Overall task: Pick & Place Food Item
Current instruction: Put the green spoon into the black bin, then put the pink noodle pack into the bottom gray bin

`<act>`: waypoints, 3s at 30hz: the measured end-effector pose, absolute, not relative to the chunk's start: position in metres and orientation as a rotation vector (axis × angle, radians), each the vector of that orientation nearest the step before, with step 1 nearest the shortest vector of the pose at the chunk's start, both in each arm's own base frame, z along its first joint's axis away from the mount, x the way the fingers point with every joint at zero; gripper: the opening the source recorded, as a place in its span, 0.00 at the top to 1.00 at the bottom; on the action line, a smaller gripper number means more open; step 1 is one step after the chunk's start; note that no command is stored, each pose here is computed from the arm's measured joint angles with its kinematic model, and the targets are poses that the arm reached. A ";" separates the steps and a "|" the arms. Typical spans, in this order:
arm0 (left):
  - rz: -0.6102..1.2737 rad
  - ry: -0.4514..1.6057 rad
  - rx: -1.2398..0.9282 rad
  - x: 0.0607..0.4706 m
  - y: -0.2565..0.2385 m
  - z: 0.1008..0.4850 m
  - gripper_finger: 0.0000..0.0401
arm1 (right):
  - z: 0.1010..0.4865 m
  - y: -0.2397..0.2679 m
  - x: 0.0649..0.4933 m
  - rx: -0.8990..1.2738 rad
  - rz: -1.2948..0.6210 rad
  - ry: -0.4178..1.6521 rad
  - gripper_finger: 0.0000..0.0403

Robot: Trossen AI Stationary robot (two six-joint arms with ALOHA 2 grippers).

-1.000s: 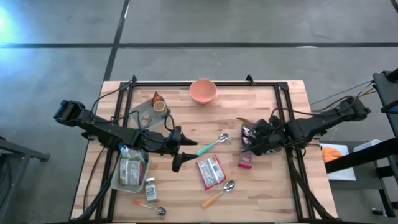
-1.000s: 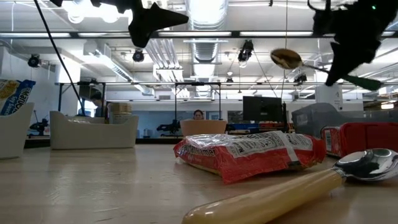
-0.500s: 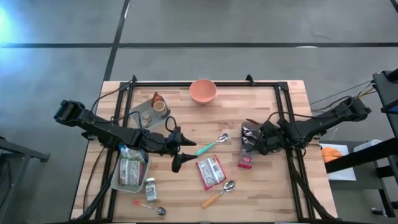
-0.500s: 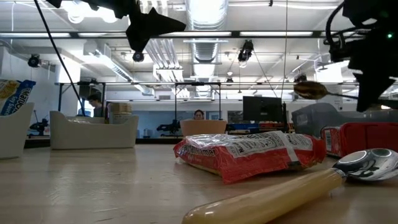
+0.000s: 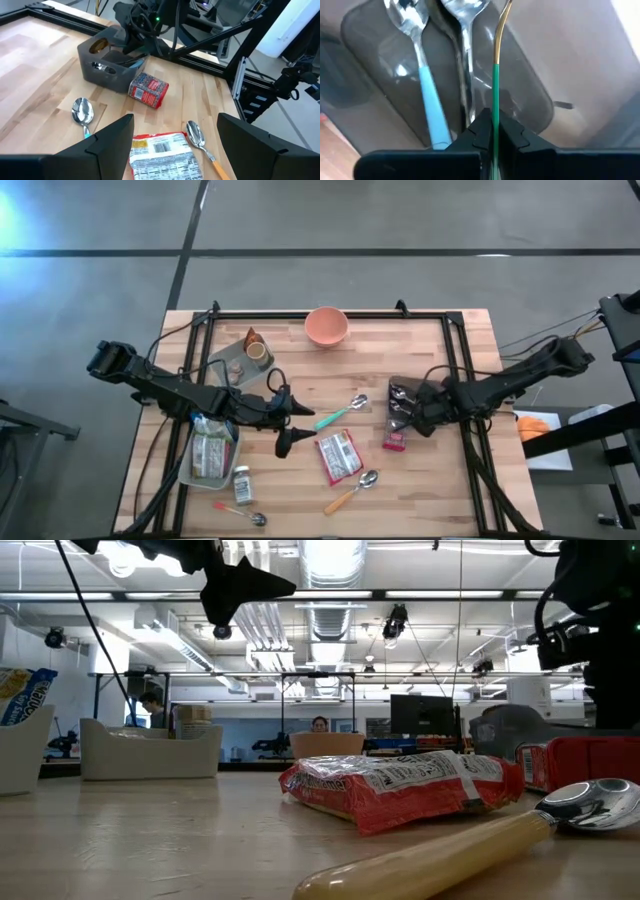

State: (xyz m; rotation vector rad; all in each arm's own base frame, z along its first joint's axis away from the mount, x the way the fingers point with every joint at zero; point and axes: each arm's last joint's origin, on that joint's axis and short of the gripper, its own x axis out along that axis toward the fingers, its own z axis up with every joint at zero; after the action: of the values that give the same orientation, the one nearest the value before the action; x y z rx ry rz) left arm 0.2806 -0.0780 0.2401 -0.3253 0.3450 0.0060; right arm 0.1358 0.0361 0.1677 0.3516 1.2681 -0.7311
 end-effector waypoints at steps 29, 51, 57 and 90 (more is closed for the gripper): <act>0.008 0.355 -0.323 0.280 -0.078 0.239 0.27 | 0.139 0.047 0.155 0.406 -0.688 1.439 0.98; 0.010 0.361 -0.321 0.280 -0.078 0.239 0.27 | 0.139 0.048 0.156 0.455 -0.695 1.436 0.86; 0.010 0.362 -0.321 0.280 -0.078 0.238 0.27 | 0.139 0.048 0.156 0.457 -0.694 1.434 0.65; 0.014 0.379 -0.316 0.279 -0.078 0.237 0.27 | 0.196 0.052 0.174 0.380 -0.753 1.415 0.38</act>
State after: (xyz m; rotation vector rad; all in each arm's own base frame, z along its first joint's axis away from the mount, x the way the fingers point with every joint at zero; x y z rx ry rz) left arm 0.2795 -0.0775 0.2369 -0.3162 0.3788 0.0139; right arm 0.1737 0.0521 0.1957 0.3796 1.4150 -0.7527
